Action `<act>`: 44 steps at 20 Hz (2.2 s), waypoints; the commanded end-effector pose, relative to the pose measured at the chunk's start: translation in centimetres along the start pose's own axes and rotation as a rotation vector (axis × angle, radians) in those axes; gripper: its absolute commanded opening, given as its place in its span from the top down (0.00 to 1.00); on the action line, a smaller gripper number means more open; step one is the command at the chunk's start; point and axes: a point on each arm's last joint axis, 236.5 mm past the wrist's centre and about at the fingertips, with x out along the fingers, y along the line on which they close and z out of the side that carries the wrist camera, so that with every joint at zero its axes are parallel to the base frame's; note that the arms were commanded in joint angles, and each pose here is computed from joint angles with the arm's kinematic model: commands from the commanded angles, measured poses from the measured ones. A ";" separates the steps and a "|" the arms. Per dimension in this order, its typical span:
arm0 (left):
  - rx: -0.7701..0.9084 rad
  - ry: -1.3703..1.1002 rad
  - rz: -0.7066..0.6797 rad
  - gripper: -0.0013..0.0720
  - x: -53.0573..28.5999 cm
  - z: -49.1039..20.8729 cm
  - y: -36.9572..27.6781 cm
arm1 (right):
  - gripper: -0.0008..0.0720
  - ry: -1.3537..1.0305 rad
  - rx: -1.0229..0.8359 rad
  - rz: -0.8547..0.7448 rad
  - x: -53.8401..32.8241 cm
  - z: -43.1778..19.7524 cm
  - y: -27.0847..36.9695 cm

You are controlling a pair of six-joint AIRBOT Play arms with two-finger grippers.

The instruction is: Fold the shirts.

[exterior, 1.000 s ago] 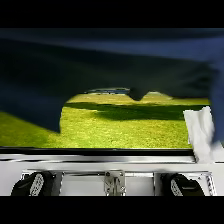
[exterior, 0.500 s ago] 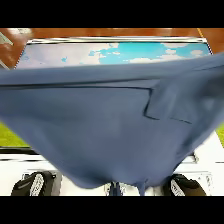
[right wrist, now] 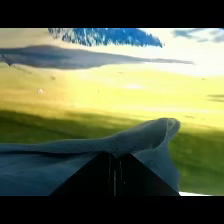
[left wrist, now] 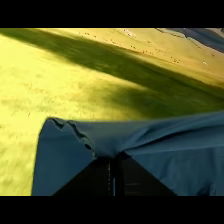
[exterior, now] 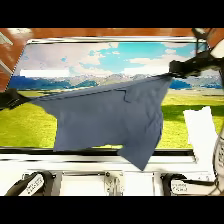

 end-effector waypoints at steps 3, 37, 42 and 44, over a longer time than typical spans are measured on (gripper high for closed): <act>-0.152 -0.159 -0.104 0.93 12.0 6.7 1.6 | 0.91 -0.214 0.231 0.157 9.8 5.8 0.2; -0.552 0.564 -0.051 0.07 14.1 -21.6 10.2 | 0.11 0.493 0.331 0.167 2.8 -16.5 -8.7; -0.516 0.577 -0.080 0.15 16.0 -21.7 7.8 | 0.11 0.505 0.353 0.161 2.7 -16.7 -8.7; -0.493 0.608 -0.084 0.51 16.4 -22.4 7.0 | 0.11 0.522 0.375 0.117 2.6 -17.2 -9.5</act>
